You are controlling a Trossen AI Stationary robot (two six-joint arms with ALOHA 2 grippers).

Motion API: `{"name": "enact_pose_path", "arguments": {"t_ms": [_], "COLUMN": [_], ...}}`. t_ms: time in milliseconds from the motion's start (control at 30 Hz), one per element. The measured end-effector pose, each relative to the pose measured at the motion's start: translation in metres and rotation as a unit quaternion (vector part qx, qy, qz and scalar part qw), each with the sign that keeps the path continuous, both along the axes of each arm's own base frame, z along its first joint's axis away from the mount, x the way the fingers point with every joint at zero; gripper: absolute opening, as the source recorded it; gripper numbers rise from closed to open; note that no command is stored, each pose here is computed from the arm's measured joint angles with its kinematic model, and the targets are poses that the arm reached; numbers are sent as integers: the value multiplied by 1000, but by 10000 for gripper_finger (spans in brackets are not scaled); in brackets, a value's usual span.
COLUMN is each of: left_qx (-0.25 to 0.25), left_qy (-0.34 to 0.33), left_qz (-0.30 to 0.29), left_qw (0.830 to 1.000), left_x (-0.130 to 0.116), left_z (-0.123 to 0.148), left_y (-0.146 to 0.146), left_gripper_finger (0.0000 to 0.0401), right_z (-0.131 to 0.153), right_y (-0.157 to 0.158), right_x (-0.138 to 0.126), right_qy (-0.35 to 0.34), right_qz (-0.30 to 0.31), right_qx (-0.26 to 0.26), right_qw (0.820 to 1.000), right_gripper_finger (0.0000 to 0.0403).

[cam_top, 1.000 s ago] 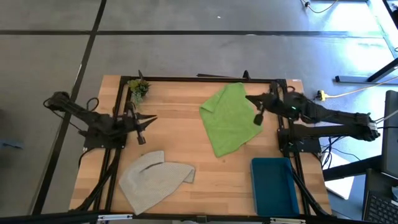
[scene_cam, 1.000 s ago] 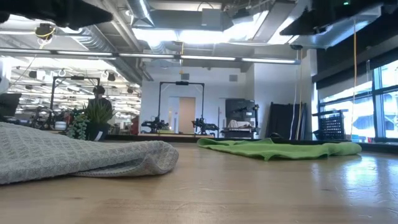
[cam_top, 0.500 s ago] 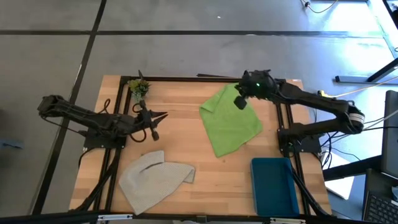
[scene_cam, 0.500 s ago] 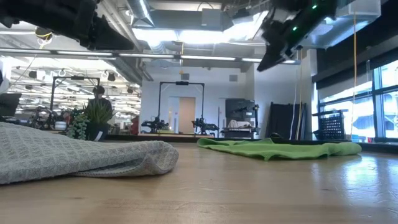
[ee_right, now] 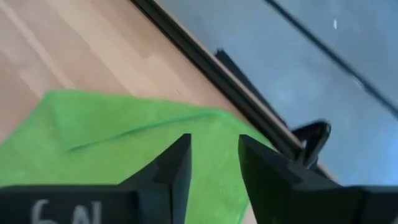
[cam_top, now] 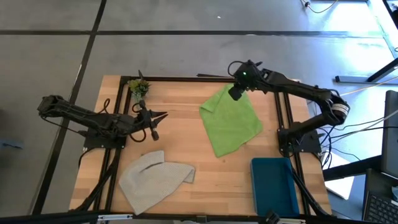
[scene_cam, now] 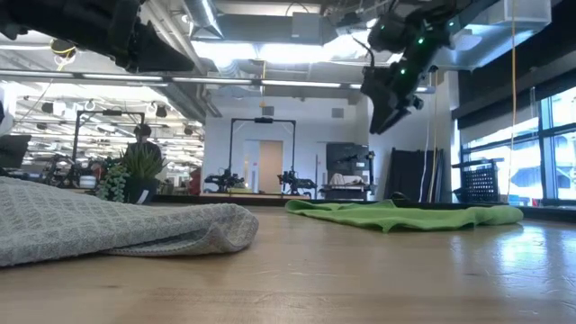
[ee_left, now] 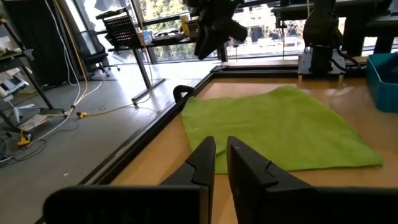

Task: Roll microfiber towels into tight, uniform cylinder then place into a basket
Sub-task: Roll the green microfiber cloth

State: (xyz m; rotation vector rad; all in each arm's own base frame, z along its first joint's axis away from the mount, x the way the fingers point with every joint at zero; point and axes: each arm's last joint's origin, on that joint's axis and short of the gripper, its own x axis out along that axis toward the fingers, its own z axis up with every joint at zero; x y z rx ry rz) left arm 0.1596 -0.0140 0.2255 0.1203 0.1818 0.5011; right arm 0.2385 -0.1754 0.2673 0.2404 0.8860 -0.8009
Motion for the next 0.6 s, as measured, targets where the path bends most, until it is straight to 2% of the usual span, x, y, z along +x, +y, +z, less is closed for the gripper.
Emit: {"name": "enact_pose_path", "arguments": {"t_ms": [267, 600], "left_qx": [0, -1], "left_qy": [0, -1], "left_qz": [0, 0], "left_qw": [1000, 1000], "left_x": [0, 0], "left_z": [0, 0], "left_y": [0, 0], "left_gripper_finger": [30, 30], "right_z": [-15, -34], "right_y": [-31, -59], "right_x": [11, 29], "right_qy": [20, 102], "right_qz": [-65, -83], "right_qx": [46, 106], "right_qw": [997, 986], "right_gripper_finger": [150, 147]}}
